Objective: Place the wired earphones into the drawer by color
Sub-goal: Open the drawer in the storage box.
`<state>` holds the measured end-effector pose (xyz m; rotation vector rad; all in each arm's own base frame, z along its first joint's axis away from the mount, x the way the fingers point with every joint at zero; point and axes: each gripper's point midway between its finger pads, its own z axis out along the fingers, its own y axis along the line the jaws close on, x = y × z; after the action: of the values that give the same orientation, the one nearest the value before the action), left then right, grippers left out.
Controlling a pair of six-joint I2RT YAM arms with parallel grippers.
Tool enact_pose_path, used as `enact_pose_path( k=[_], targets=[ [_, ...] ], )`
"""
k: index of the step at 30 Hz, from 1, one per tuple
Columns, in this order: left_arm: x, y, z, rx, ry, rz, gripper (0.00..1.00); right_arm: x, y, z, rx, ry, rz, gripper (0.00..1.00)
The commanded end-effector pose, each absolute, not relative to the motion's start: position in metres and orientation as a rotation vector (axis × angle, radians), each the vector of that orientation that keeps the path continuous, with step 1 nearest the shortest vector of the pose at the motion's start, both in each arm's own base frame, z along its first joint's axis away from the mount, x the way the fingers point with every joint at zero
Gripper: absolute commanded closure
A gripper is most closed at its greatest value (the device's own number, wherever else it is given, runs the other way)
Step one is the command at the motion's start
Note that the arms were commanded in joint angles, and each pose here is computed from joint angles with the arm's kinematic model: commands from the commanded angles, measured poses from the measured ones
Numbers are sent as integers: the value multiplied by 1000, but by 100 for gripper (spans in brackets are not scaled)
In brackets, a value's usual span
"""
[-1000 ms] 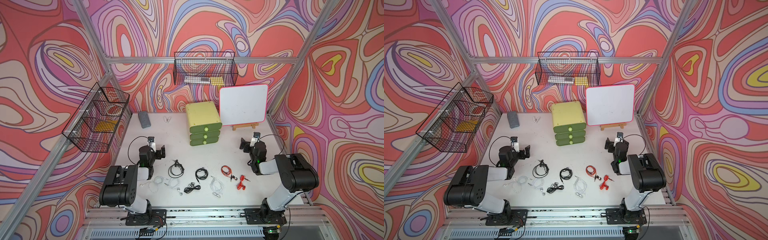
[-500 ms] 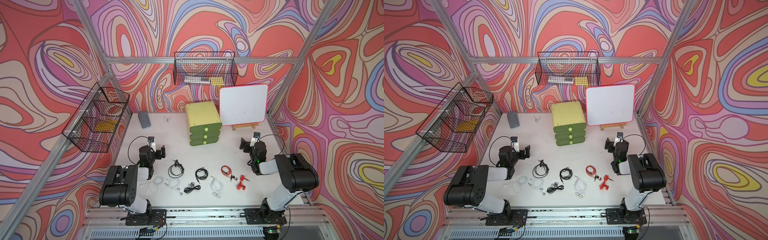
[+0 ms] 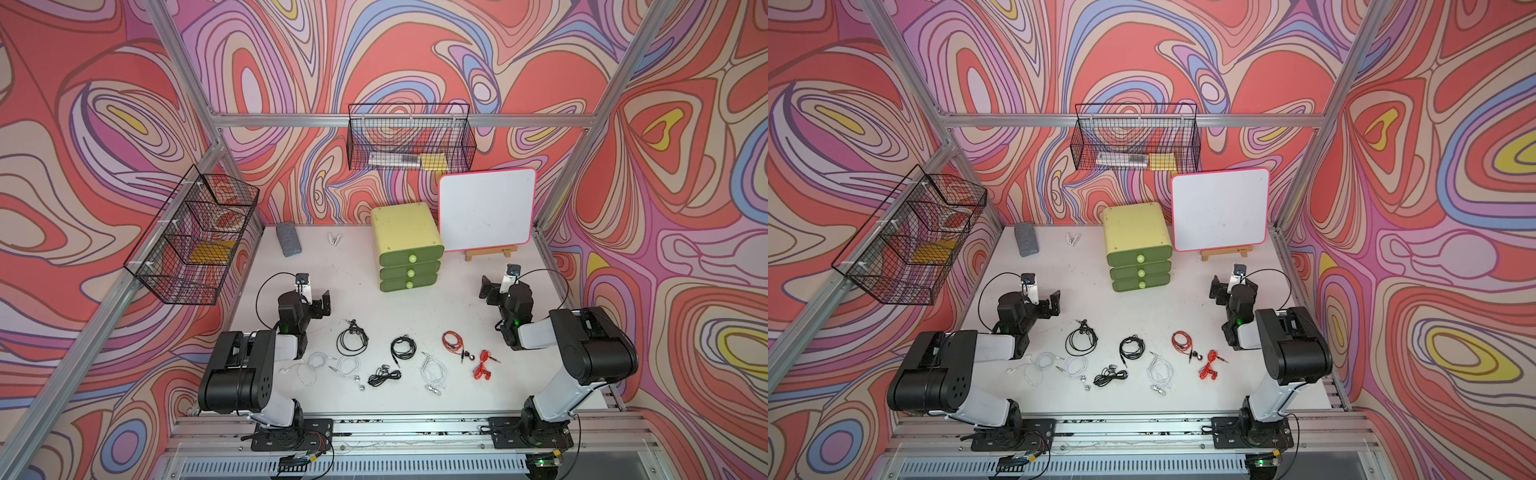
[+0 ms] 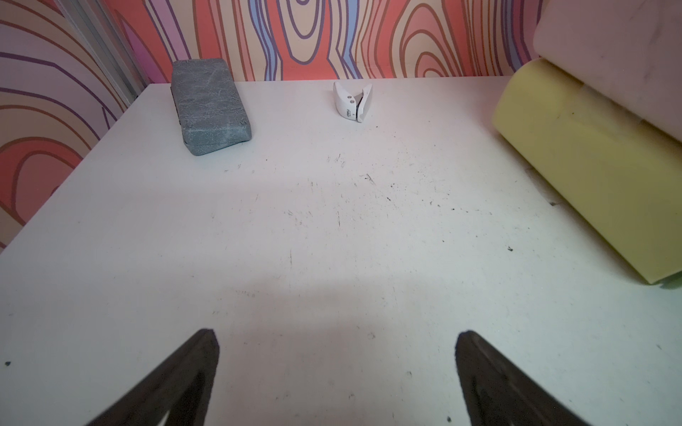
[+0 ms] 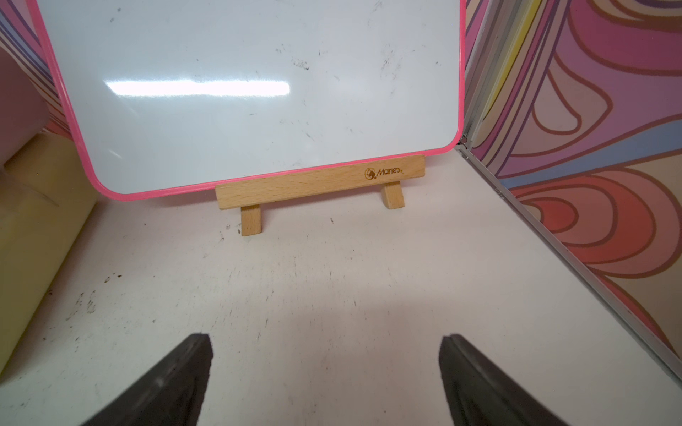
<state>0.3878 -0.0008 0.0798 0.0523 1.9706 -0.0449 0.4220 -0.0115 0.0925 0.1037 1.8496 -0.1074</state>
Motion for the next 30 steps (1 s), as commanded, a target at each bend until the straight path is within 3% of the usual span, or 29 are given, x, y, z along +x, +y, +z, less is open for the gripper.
enact_pose_path(
  k=[1,5,13,20,30],
  targets=[
    [393,0,89,44,1940,-46,1,426,-13,99,102,1833,-110,2],
    [392,11,94,-21,1930,-1,1,421,-23,116,157,1808,-149,2],
    [376,18,160,-91,1918,14,1,406,-26,198,273,1822,-88,7],
    [348,2,209,-248,1826,-234,1,382,12,245,208,1900,181,2],
    [351,-37,186,-422,1852,-688,1,360,82,272,73,1946,628,2]
  ],
)
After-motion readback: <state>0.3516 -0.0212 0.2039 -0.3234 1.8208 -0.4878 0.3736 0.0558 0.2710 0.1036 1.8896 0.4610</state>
